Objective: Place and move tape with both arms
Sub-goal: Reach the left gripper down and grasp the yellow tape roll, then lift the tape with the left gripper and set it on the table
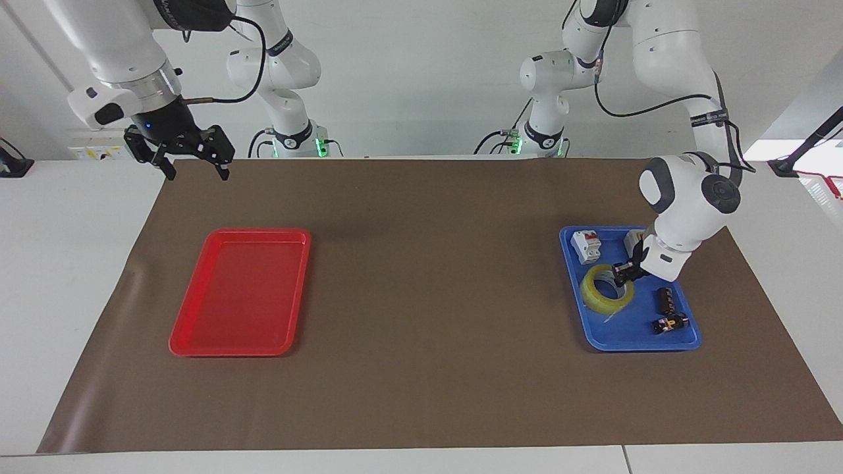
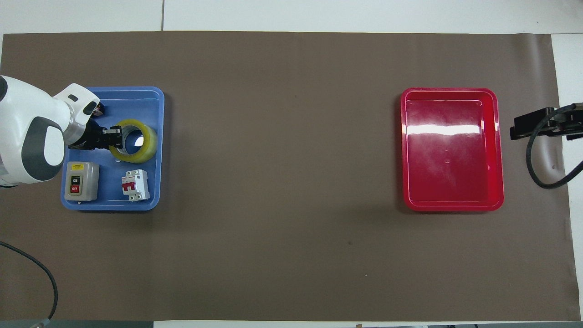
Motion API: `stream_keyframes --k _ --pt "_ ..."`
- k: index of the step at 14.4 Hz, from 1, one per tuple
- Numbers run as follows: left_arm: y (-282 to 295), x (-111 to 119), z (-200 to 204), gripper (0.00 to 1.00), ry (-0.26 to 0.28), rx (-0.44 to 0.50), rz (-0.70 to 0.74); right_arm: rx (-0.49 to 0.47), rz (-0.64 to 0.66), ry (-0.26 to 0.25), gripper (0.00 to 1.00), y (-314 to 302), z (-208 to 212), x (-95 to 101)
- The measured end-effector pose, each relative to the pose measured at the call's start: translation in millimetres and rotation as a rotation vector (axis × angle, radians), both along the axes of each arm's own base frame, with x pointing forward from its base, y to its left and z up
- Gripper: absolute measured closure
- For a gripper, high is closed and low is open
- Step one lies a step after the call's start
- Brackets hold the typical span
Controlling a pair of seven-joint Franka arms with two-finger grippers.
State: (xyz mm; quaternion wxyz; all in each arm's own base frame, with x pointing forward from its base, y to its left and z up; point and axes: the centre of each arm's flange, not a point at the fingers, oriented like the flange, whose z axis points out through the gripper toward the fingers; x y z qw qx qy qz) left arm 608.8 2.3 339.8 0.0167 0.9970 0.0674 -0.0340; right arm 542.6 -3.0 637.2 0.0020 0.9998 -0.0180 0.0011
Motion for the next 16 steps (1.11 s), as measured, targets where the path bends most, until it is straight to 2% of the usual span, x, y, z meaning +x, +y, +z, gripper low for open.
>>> stream_keyframes --k 4,7,12,14,16 --pt "-44 25 71 0.79 0.065 0.009 0.044 0.0 0.0 0.0 0.0 0 0 0.0" --pt "-158 27 105 0.79 0.06 0.032 0.132 0.0 0.0 0.0 0.0 0 0 0.0" --pt "-340 -23 60 0.79 0.025 0.038 0.178 0.0 -0.005 0.003 0.0 -2 -2 -0.1" --pt "-385 -40 26 0.79 0.014 0.03 0.187 0.0 -0.016 0.004 0.0 -9 -2 -0.2" --pt "-402 -49 -8 0.79 0.011 0.025 0.19 0.0 -0.023 0.005 0.0 -13 -2 -0.4"
